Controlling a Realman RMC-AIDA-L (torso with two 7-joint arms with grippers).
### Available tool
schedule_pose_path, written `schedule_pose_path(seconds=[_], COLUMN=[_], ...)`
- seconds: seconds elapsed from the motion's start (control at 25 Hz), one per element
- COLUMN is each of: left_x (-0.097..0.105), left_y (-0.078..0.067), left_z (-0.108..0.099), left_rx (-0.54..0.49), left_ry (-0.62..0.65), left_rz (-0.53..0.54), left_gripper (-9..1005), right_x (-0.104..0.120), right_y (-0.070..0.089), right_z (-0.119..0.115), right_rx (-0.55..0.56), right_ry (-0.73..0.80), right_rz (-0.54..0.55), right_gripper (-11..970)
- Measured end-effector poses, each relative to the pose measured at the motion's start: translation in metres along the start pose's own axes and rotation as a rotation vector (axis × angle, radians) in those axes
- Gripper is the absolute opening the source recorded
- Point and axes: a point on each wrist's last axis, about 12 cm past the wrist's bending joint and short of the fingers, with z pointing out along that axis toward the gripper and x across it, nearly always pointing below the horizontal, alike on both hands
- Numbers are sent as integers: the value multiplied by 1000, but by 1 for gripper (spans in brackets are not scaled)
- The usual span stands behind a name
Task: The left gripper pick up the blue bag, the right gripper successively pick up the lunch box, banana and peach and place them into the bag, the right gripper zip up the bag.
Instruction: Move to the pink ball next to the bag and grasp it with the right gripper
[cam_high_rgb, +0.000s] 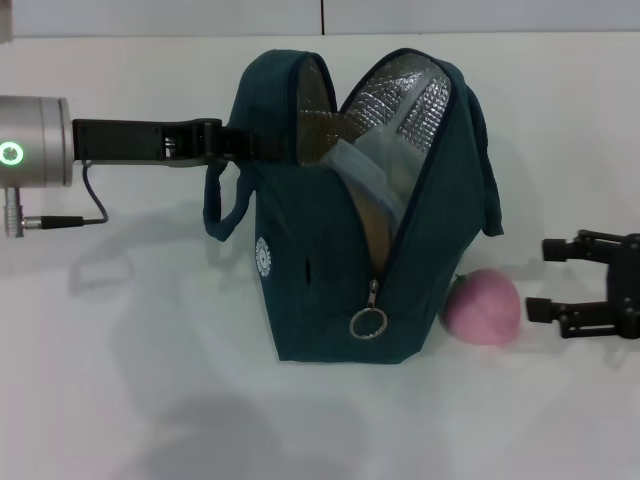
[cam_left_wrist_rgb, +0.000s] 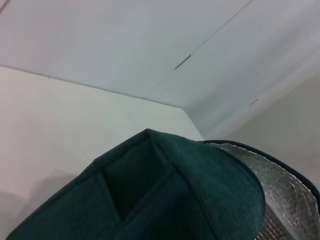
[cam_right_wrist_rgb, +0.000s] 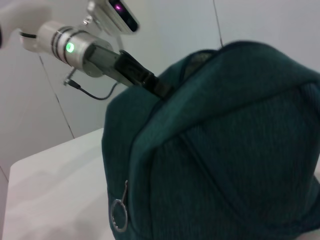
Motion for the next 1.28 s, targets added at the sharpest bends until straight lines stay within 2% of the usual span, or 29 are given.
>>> schedule_pose_path(seconds=[0.4,1.04,1.28], left_x=[4,6,6], left_y=[1,1,1], left_z=[3,5,4], left_rx=[8,16,15], left_ry=[2,9,9], left_rz=[-2,-10,-9], left_gripper=[36,36,36], right_x=[6,4,2], right_y=[-3,-6,-6], right_z=[33,46,49], right_rx=[-10,7,-1], right_ry=[110,157,165], right_rz=[-33,-70,-93], right_gripper=[876,868,819])
